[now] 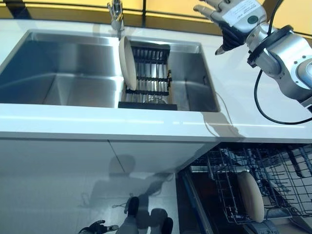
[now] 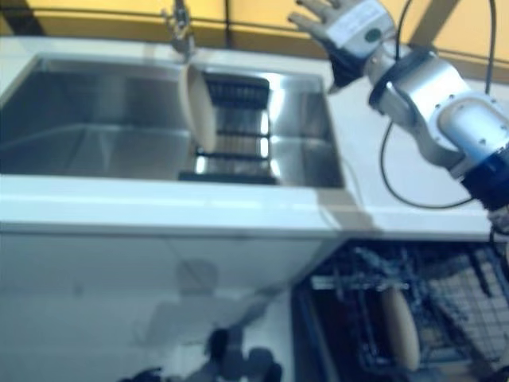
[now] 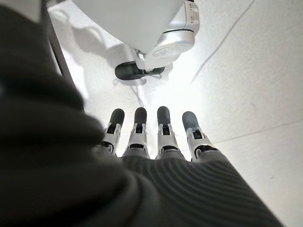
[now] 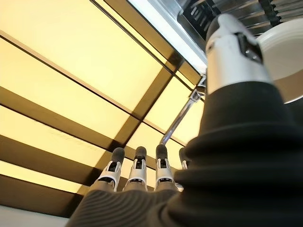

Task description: Take plates into dishwasher

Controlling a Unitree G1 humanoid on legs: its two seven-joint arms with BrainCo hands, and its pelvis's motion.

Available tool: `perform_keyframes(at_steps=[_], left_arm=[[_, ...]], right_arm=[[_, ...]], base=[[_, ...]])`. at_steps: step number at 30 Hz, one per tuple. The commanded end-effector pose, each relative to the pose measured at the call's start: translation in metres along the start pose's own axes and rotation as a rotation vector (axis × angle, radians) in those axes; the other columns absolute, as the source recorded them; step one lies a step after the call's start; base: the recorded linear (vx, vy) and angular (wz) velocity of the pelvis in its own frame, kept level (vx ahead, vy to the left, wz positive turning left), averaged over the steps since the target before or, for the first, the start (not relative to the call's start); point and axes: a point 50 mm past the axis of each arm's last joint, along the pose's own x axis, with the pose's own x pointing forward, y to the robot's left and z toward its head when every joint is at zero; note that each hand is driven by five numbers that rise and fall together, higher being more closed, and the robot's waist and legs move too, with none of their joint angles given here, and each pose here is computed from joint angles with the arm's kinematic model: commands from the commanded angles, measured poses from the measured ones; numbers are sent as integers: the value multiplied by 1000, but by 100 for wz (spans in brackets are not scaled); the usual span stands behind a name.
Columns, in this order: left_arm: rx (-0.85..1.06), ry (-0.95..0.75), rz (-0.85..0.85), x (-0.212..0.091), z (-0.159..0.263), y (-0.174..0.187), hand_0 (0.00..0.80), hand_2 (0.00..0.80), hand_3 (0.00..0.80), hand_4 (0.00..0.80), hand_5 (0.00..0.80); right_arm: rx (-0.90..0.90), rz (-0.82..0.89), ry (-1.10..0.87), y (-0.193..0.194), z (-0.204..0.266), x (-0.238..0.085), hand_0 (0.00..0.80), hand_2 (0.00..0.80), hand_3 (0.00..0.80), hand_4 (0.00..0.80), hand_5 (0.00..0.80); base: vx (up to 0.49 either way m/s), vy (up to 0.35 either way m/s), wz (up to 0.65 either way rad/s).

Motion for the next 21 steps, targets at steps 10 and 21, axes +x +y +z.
perform_keyframes(at_steps=[10, 21], left_arm=[[82, -70, -35, 2, 45, 18, 0, 0, 0, 0, 0], [197, -168, -24, 2, 76, 13, 0, 0, 0, 0, 0]], right_arm=[[-168, -91, 57, -19, -14, 5, 0, 0, 0, 0, 0], [-206, -89, 114, -20, -28, 20, 0, 0, 0, 0, 0]], base=[[20, 75, 19], [-65, -136, 55]])
